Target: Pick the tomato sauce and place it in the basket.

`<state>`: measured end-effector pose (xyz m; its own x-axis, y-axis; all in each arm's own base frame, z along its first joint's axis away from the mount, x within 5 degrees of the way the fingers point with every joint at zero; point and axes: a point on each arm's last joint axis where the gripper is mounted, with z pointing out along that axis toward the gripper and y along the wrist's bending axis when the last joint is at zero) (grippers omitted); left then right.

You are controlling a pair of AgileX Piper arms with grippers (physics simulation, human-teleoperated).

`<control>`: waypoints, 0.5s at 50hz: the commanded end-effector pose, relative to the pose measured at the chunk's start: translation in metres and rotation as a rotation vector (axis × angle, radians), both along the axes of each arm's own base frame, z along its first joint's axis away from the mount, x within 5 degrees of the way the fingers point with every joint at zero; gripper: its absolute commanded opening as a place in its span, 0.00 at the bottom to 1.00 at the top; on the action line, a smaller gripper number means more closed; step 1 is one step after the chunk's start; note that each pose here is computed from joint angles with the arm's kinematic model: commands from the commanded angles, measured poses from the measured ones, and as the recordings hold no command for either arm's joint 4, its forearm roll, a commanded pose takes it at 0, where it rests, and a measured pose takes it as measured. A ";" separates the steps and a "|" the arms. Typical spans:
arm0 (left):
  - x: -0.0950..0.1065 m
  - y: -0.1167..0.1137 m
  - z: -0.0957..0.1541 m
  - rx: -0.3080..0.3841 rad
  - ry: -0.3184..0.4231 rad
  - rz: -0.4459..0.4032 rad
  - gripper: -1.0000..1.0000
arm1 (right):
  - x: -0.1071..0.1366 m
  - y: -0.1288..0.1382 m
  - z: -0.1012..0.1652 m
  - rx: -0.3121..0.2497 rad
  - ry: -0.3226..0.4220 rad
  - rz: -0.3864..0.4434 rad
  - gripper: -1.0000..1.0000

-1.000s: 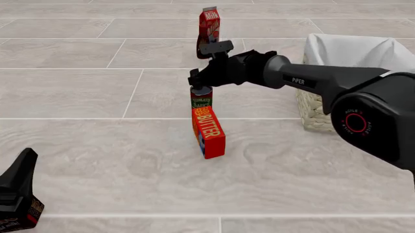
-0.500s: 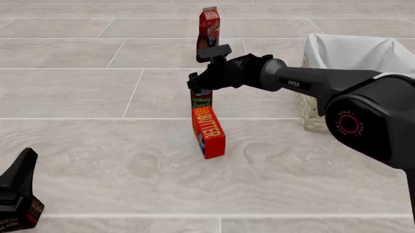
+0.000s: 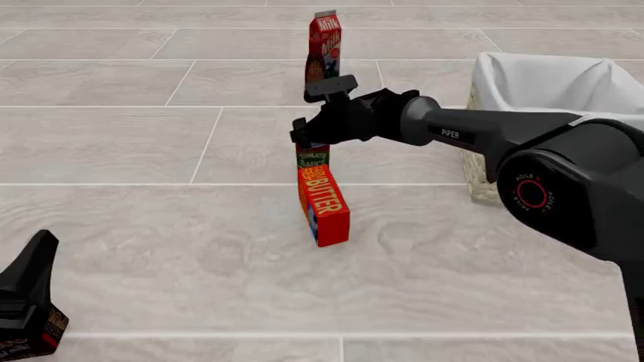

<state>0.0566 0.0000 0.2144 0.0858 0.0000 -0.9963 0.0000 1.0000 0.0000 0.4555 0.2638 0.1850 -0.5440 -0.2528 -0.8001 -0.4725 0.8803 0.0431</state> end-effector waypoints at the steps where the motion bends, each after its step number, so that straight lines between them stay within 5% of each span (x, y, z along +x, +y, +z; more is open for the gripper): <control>1: 0.000 0.000 0.000 0.000 0.000 0.000 1.00 | 0.002 0.000 -0.005 -0.005 0.005 -0.001 1.00; 25: 0.000 0.000 0.000 0.000 0.000 0.000 1.00 | 0.006 -0.002 -0.010 -0.005 0.015 -0.012 1.00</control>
